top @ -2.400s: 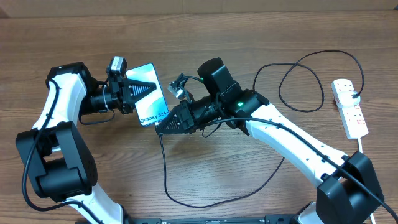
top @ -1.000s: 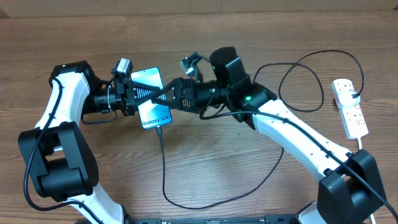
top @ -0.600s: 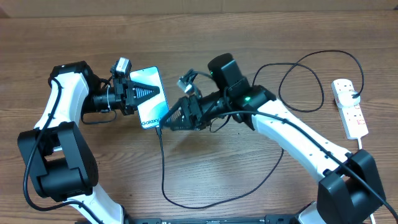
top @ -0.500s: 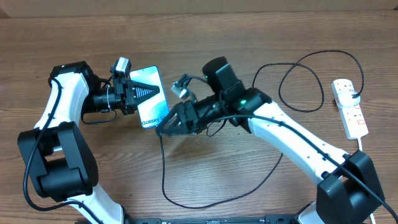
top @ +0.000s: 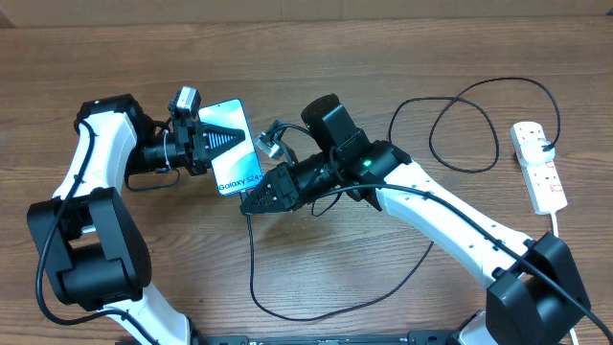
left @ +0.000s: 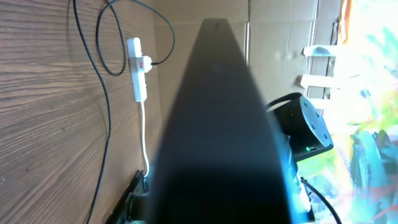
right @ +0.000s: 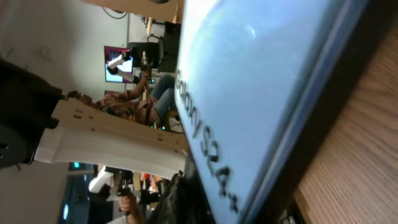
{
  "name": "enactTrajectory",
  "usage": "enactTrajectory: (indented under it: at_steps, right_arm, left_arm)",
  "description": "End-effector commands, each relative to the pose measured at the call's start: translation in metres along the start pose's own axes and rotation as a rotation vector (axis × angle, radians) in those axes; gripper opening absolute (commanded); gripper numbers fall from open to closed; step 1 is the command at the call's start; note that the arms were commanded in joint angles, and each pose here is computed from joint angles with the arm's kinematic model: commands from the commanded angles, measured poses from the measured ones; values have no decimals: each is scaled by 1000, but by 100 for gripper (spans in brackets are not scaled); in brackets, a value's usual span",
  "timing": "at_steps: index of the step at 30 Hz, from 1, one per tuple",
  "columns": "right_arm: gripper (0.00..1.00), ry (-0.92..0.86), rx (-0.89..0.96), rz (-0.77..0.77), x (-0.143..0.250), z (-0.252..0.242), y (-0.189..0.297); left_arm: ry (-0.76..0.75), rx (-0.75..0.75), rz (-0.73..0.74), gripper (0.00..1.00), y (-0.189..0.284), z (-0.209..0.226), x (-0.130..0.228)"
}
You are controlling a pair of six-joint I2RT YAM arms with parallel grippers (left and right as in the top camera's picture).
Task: Plug charger to phone and switch on socket
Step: 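Push the plug with the right gripper into the phone's port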
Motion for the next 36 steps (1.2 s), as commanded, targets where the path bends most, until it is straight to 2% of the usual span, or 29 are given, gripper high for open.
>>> enactTrajectory:
  at_steps: [1, 16, 26, 36]
  right_arm:
    - [4, 7, 26, -28, -8, 1, 2]
    - [4, -17, 43, -53, -13, -2, 5]
    - [4, -42, 60, -137, -32, -9, 19]
    - [4, -42, 71, -155, -37, -16, 19]
  left_arm:
    - [-43, 39, -22, 4, 2, -11, 1]
    - [-40, -58, 21, 4, 2, 1, 6]
    - [-58, -58, 42, 4, -2, -1, 14]
    - [-65, -65, 77, 4, -12, 0, 18]
Point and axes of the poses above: each gripper's point midway between its finger pads, its own y axis back along the fingers, its own z axis along the line the jaws close on, x = y × z, the point moved 4 cm from there along y, back along the fingers, and after that the axes turned 10 degrees about y, right-handed, at the moved point
